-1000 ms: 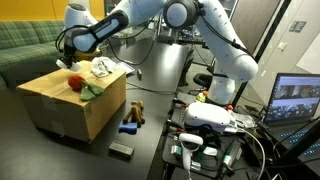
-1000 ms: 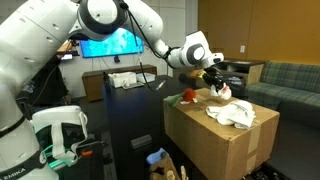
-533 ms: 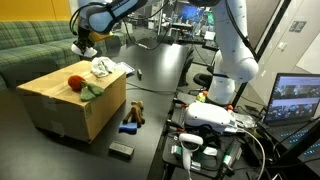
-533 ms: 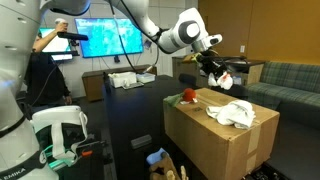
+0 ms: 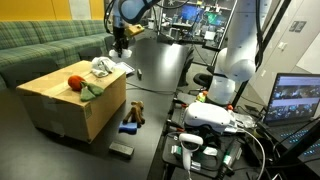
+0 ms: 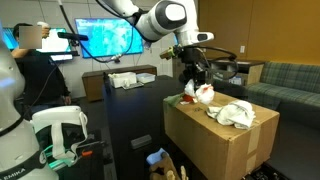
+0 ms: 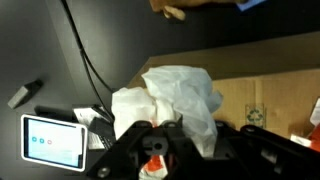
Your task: Remove the toy moose from the top of the brown box, place the white towel on top of the box, remove the white object from the top of the box, place the blue sponge on the box, remove the radish from the top of the box, put the eraser on the box
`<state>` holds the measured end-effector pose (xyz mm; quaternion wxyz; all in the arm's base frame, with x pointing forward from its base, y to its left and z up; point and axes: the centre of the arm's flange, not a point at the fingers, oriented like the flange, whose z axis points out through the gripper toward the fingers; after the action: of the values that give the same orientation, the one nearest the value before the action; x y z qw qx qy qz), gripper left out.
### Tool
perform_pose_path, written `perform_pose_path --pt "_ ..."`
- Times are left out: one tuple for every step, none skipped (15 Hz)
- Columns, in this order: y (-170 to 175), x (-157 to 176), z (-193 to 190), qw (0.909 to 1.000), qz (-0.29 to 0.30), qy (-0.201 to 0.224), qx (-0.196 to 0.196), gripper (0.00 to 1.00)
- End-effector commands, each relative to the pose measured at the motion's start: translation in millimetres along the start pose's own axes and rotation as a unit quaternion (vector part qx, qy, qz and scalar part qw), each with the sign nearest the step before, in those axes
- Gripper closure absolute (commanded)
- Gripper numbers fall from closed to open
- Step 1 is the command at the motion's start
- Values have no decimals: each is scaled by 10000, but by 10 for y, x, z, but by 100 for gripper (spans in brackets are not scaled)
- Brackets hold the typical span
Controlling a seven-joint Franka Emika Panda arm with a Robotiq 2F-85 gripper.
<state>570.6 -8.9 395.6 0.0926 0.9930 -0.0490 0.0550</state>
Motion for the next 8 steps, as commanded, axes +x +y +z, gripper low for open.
perform_pose_path --pt "334 -784 6 9993 -78 -318 155 95" --pt "367 -937 90 9990 -90 -411 158 95" --pt "374 -1083 185 9985 -149 -502 178 95" --pt "380 -1227 277 9981 -163 -576 154 95" --pt "356 -1362 365 9964 -279 -757 245 95" --pt "317 -1500 486 9949 -384 -881 293 95" --pt "247 -1636 597 9924 -537 -1035 400 95" --pt "155 -1782 733 9911 -597 -1122 405 95"
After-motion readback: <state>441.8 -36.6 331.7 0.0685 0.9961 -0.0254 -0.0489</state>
